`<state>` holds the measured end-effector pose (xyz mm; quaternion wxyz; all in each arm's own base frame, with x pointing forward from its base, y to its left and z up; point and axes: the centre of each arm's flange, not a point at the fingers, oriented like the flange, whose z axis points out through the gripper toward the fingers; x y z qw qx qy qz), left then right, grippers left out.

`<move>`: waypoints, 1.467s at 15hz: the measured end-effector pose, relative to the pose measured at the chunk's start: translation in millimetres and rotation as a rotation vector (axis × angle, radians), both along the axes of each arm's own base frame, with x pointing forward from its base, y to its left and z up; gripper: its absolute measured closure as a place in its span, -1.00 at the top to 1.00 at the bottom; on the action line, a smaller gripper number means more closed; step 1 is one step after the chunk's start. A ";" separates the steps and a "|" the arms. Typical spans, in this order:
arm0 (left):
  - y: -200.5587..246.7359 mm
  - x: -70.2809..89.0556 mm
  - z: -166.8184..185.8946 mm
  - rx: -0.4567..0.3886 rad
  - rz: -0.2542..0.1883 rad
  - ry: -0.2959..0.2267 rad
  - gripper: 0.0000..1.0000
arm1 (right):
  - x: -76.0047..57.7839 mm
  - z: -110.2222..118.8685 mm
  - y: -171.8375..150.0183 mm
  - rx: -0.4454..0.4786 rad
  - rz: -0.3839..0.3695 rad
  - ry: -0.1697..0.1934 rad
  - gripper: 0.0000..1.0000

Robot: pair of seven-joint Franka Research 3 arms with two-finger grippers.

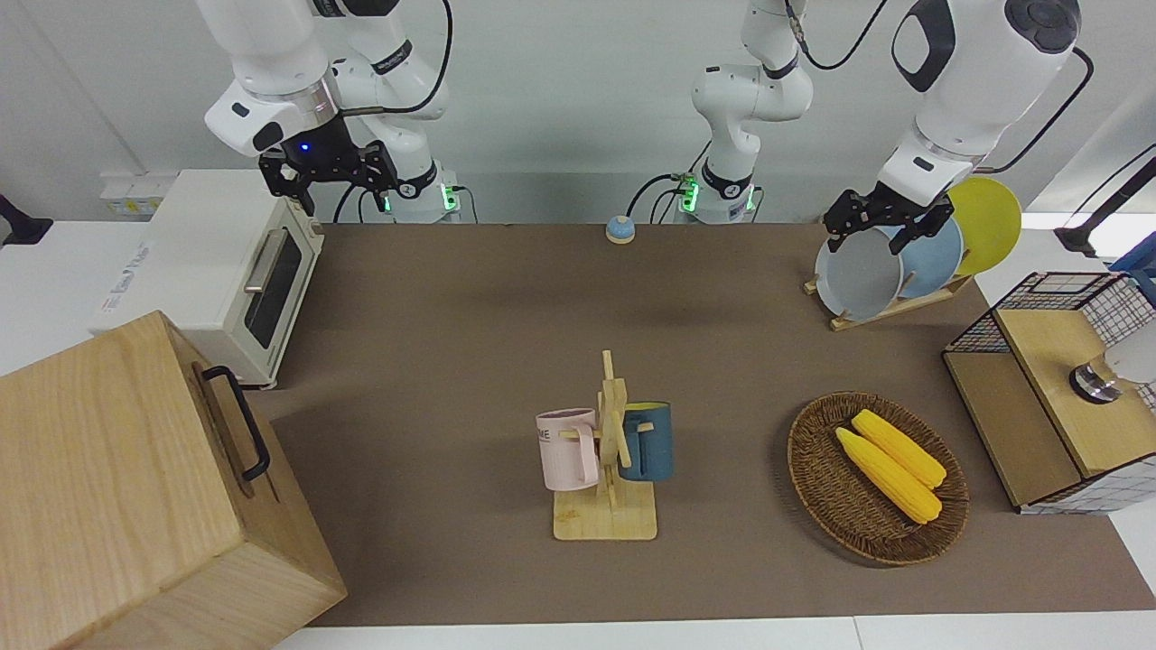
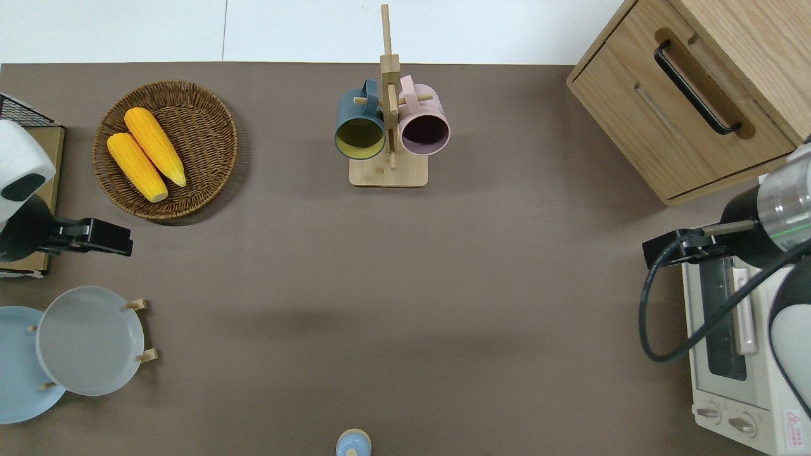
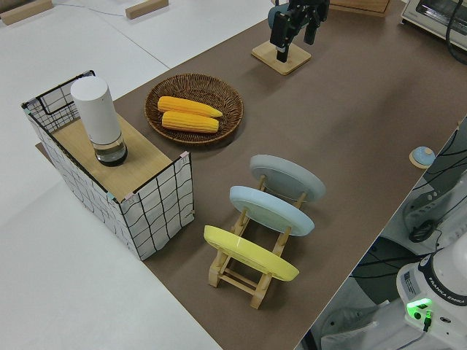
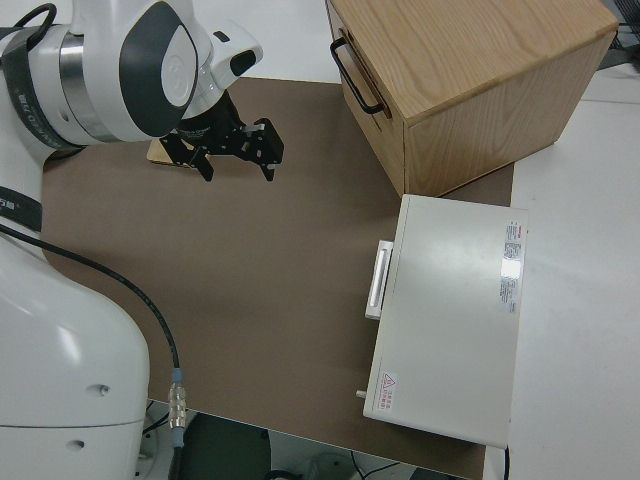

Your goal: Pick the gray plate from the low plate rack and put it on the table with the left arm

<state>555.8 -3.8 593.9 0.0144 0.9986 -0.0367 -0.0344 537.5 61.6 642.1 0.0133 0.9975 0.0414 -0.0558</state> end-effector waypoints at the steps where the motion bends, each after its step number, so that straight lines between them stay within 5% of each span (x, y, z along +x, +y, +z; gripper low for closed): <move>1: 0.0 0.0 0.0 0.000 0.000 0.000 0.98 | 0.0 0.0 0.0 0.000 0.000 0.000 0.97; 13: 12.8 -6.3 -8.3 -0.001 0.022 0.046 0.99 | 0.0 0.0 0.0 0.000 0.000 0.000 0.97; 22: 17.1 -49.9 -17.4 -0.020 0.023 0.050 0.99 | 0.0 0.0 0.0 0.000 0.000 0.000 0.97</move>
